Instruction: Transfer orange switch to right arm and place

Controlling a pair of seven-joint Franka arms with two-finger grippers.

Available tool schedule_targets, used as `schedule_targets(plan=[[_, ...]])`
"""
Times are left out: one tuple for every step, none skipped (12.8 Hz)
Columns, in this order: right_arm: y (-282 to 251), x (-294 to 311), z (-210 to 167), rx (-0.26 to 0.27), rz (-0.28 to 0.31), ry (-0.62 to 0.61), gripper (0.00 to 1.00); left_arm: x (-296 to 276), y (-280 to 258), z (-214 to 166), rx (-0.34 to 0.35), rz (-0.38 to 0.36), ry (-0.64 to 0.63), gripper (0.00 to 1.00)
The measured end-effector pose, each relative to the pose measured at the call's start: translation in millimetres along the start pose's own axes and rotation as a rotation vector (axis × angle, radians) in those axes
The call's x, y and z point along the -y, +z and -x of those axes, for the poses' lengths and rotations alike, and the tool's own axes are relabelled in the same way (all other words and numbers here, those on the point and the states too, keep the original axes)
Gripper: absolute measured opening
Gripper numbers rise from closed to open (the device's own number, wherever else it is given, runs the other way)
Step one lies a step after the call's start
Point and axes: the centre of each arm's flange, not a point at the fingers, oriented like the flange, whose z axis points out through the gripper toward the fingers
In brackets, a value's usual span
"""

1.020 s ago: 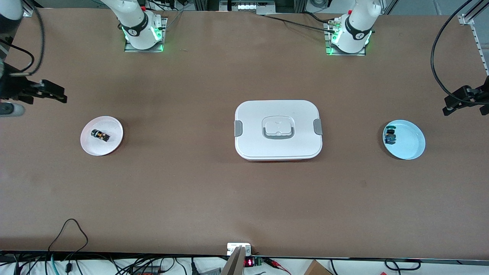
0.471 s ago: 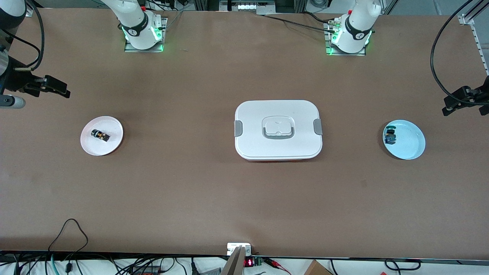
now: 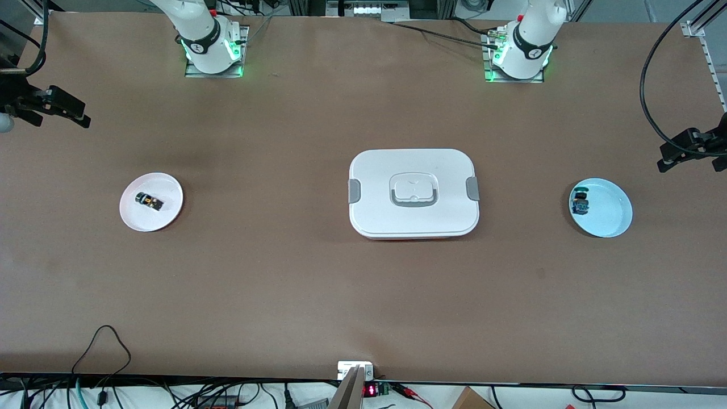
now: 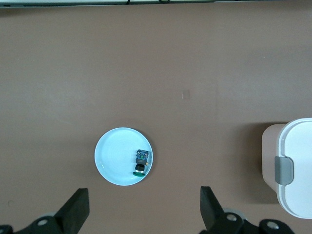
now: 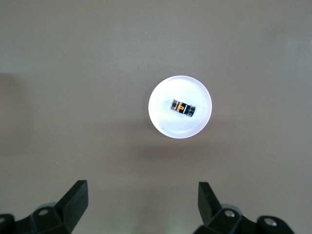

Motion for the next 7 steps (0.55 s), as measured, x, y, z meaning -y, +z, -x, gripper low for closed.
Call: schedule_targets(plan=[[0.3, -0.2, 0.6, 0.006, 0.001, 0.0, 1.0, 0.0, 0.0, 0.0, 0.0, 0.0, 0.0, 1.0], [-0.4, -0.5, 1.5, 0.013, 0.001, 0.001, 1.0, 0.0, 0.0, 0.0, 0.0, 0.0, 0.0, 1.0], [-1.9, -0.4, 1.9, 0.017, 0.001, 0.001, 1.0, 0.0, 0.0, 0.0, 0.0, 0.0, 0.0, 1.0], [-3.9, -0.1, 1.6, 0.016, 0.001, 0.0, 1.0, 0.0, 0.0, 0.0, 0.0, 0.0, 0.0, 1.0], [-5.3, 0.2, 1.3, 0.014, 0.001, 0.0, 1.0, 0.0, 0.0, 0.0, 0.0, 0.0, 0.0, 1.0], [-5.9, 0.1, 1.3, 0.013, 0.001, 0.0, 1.0, 0.0, 0.0, 0.0, 0.0, 0.0, 0.0, 1.0], [-6.2, -0.1, 1.3, 0.013, 0.001, 0.0, 1.0, 0.0, 0.1, 0.1, 0.001, 0.0, 0.0, 1.0]])
